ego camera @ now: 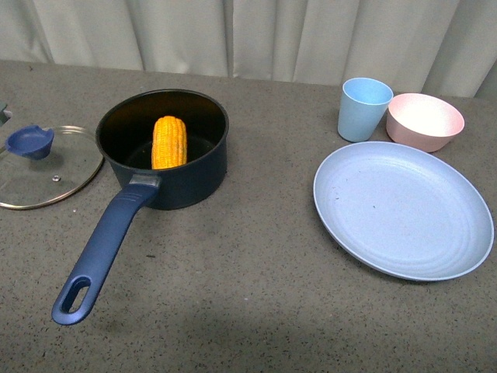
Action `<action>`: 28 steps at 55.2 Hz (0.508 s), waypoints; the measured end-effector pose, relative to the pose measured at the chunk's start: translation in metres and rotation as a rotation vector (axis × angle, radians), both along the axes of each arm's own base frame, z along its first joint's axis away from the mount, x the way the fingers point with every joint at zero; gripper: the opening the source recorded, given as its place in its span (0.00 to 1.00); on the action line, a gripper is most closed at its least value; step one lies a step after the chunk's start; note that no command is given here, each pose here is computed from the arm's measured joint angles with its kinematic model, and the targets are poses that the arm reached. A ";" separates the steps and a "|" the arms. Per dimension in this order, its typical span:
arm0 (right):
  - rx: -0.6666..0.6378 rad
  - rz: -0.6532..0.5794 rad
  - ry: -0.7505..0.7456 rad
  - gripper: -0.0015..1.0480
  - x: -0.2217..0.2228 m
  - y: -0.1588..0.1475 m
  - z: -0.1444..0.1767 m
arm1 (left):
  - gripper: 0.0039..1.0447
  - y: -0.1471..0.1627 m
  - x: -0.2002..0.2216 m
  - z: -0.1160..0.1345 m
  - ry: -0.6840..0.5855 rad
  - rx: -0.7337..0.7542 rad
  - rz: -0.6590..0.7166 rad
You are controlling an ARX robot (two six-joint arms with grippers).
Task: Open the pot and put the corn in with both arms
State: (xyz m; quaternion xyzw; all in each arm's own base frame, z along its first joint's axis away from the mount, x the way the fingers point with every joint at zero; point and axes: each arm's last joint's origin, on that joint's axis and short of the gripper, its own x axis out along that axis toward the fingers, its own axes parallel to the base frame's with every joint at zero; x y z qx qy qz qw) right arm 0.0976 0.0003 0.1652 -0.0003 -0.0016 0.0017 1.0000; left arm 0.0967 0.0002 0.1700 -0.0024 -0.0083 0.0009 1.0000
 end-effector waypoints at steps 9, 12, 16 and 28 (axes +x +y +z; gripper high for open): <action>0.000 0.000 0.000 0.60 0.000 0.000 0.000 | 0.94 0.000 0.000 0.000 0.000 0.000 0.000; 0.000 0.000 0.000 0.70 0.000 0.000 0.000 | 0.94 0.000 0.000 0.000 0.000 0.000 0.000; 0.000 0.000 0.000 0.84 0.000 0.000 0.000 | 0.94 0.000 0.000 0.000 0.000 0.000 0.000; 0.001 0.000 0.000 0.91 0.000 0.000 0.000 | 0.94 0.000 0.000 0.000 0.000 0.000 0.000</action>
